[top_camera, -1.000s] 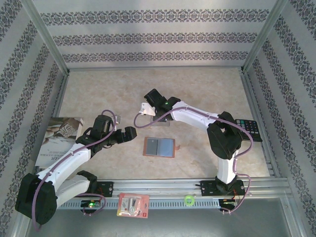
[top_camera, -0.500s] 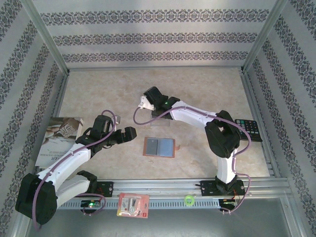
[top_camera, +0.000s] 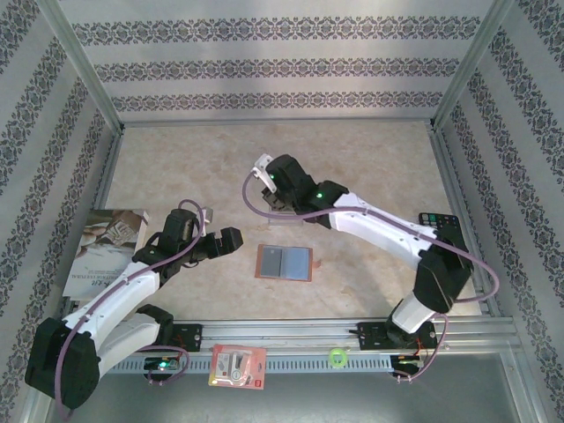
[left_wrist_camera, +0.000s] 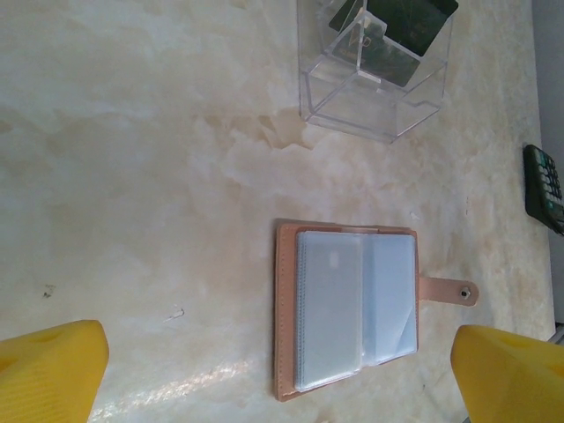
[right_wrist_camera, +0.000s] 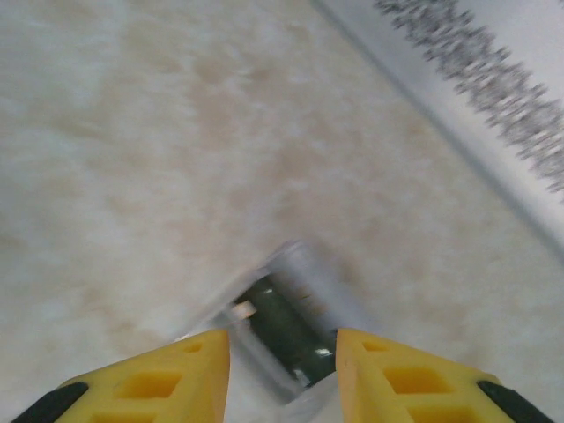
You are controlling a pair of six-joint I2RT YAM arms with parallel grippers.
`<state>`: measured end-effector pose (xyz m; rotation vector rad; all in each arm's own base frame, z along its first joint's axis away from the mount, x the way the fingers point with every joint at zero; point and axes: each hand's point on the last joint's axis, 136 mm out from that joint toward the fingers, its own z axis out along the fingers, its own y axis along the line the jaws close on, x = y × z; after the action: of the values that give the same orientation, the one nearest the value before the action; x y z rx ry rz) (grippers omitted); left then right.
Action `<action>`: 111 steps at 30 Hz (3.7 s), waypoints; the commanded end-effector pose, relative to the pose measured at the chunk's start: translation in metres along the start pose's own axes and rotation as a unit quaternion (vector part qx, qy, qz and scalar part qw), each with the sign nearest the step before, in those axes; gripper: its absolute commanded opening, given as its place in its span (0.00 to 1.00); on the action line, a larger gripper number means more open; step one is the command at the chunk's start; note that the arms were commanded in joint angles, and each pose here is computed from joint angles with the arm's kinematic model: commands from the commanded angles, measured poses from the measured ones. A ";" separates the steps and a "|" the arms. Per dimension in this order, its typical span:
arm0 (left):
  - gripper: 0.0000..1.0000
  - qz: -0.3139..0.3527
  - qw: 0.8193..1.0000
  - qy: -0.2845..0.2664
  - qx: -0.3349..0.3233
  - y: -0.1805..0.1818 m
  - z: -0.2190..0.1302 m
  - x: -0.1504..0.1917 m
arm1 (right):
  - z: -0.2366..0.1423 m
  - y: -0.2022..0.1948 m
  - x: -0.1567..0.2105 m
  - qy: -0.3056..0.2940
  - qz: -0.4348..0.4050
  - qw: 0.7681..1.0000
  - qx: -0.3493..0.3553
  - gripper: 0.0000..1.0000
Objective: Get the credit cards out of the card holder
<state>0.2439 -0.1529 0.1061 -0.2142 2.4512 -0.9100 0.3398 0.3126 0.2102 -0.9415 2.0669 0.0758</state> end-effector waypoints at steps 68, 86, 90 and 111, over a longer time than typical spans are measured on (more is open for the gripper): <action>0.00 0.047 0.990 0.130 0.028 -0.029 0.088 0.079 | 0.010 0.160 0.139 0.051 0.144 0.964 -0.215 0.00; 0.00 0.038 0.983 0.181 -0.001 -0.012 0.087 0.101 | -0.031 0.126 0.180 0.049 0.257 0.952 -0.161 0.39; 0.05 0.062 0.982 0.176 0.006 -0.028 0.085 0.094 | -0.045 0.106 0.180 0.030 0.283 0.950 -0.131 0.44; 0.20 0.115 0.947 0.277 0.112 -0.119 0.106 0.132 | -0.026 0.052 0.230 0.124 0.365 0.923 0.001 0.06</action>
<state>0.1942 -0.3244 0.0478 0.3483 2.7698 -1.1385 0.1984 0.2154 0.0335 -0.1950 2.5967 0.3917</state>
